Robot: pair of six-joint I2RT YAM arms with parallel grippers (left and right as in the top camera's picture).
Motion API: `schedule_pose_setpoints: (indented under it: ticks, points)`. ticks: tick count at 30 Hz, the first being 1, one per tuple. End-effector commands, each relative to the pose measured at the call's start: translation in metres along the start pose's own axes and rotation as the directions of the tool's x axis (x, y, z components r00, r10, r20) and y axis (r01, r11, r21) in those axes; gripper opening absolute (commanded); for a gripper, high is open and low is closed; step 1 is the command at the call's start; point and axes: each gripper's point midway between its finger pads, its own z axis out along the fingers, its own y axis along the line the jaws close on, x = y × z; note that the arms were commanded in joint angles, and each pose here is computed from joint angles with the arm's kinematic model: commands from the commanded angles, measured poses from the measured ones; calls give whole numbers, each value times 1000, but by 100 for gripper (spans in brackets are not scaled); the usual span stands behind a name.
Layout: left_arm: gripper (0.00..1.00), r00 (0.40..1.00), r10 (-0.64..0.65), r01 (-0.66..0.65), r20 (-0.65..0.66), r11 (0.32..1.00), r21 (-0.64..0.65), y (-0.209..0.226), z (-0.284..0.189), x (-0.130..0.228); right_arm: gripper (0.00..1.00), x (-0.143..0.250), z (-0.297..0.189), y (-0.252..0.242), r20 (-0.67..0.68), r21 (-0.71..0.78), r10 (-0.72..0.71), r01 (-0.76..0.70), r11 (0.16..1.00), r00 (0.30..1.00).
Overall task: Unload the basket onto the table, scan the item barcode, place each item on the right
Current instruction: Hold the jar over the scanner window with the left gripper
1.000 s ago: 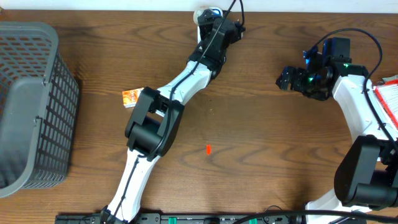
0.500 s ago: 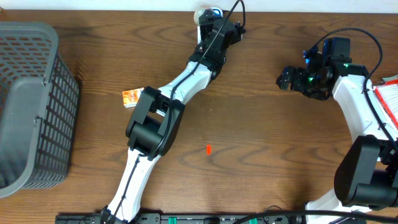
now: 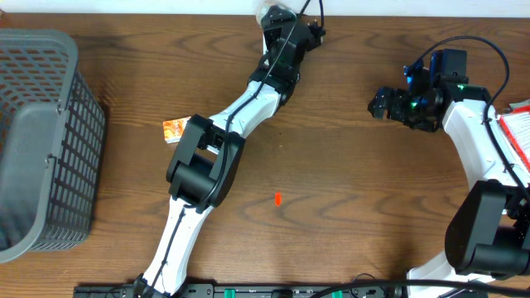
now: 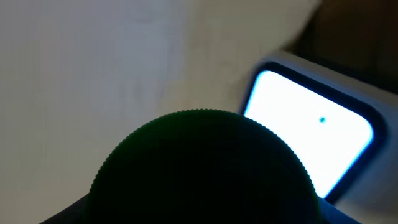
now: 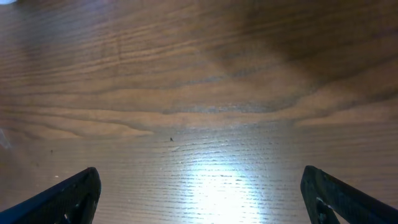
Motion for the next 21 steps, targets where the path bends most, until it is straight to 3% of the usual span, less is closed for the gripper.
schedule_pose_setpoints:
  ticks: [1,10,21]
  points:
    - [27,990,-135,131,-42,988,-77,27,-1,3,99,-1,2,-3,2,7,-16,16,1000,1000]
    - [27,920,-379,357,-99,915,-185,51,-17,10,99,-3,2,-3,9,6,-18,18,1000,1000]
    - [28,868,-491,462,-79,855,-238,102,-57,-7,99,-3,2,-3,10,7,-18,18,1000,1000]
